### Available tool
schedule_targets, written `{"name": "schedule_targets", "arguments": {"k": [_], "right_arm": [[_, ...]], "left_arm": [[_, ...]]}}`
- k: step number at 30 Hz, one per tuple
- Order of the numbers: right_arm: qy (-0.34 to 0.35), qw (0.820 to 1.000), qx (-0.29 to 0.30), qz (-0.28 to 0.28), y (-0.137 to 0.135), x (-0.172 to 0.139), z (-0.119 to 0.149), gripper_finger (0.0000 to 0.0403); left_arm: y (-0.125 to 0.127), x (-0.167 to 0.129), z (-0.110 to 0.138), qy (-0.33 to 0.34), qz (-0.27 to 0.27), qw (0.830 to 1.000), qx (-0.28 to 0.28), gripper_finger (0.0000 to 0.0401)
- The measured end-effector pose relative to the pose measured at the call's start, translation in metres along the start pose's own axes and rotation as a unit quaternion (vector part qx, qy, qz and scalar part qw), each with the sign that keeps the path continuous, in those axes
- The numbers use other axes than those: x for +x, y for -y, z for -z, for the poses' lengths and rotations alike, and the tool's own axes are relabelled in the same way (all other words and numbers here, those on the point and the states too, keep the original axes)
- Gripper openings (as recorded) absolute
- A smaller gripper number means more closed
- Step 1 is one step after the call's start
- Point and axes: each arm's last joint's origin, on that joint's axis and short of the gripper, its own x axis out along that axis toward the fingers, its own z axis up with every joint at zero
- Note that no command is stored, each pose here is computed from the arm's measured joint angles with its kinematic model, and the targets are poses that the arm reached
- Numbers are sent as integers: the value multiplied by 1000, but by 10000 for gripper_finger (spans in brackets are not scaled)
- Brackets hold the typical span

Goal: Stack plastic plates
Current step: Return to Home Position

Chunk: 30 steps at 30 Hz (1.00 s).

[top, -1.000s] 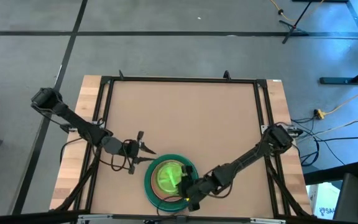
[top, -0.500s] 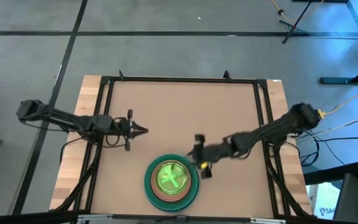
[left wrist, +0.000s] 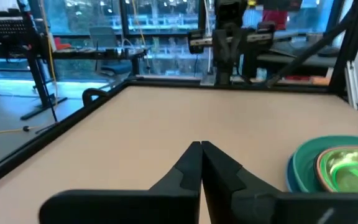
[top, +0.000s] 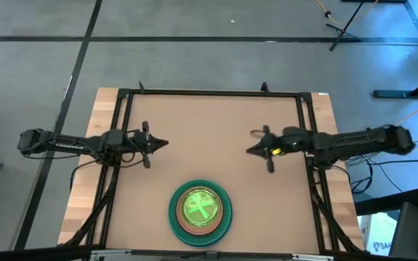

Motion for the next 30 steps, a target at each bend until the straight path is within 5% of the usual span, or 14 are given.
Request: {"name": "schedule_targets", "arguments": {"k": [9, 19, 30], "right_arm": [[106, 992, 30, 62, 9, -51, 40, 15], [134, 987, 44, 80, 7, -75, 66, 16], [135, 988, 26, 69, 5, -81, 69, 16]], "left_arm": [[-1, -3, -2, 18, -3, 1000, -7, 3], [0, -4, 0, 10, 9, 1000, -12, 4], [-6, -4, 2, -2, -88, 996, -9, 4]]}}
